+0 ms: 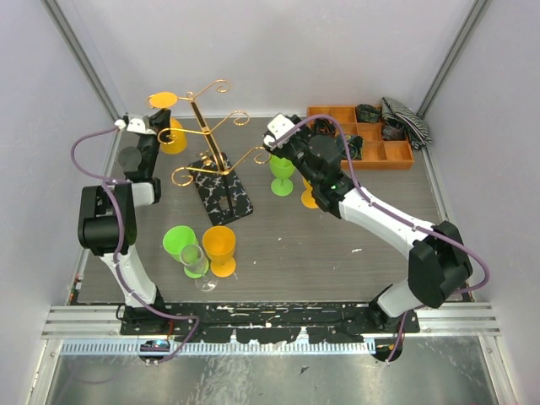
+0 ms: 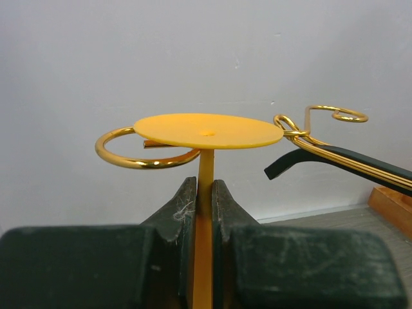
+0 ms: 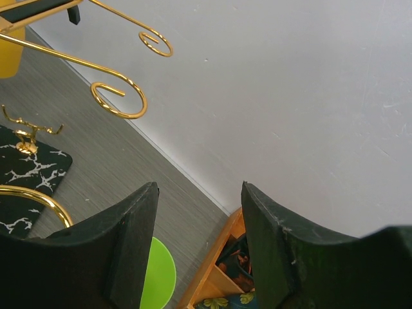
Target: Place the wine glass upside down on the wine glass rack
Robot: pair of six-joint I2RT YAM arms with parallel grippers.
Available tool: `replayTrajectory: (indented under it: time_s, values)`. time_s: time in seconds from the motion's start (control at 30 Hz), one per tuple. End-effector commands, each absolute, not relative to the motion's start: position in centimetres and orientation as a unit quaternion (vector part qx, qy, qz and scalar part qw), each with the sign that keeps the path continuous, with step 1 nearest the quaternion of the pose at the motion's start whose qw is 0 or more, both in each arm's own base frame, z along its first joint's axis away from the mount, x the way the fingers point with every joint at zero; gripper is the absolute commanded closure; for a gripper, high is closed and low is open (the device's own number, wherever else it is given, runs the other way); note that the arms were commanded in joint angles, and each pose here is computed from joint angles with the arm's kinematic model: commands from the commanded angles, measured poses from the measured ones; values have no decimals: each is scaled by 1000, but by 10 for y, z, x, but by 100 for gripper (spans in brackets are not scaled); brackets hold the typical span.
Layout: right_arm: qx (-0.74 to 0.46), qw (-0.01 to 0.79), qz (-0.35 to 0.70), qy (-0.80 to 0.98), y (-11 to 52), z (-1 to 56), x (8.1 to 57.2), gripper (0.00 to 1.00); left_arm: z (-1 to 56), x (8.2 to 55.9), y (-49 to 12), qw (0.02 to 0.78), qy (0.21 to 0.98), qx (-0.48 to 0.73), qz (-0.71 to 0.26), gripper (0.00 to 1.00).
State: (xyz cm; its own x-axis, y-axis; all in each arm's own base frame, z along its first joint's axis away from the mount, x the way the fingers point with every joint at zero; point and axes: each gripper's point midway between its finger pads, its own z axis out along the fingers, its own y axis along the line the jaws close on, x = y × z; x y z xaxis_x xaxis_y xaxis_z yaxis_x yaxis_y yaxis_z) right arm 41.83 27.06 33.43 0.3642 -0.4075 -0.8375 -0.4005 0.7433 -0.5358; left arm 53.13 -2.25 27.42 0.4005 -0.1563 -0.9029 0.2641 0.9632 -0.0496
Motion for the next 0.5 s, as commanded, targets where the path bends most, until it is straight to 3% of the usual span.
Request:
replayTrajectory:
  time_s: [0.0, 0.47]
  values:
    - [-333, 774, -11, 538, 267, 370, 422, 40, 287, 539, -16, 850, 510, 48, -121, 100]
    - [-341, 768, -9, 543, 272, 362, 426, 40, 295, 533, 39, 860, 506, 0, -59, 100]
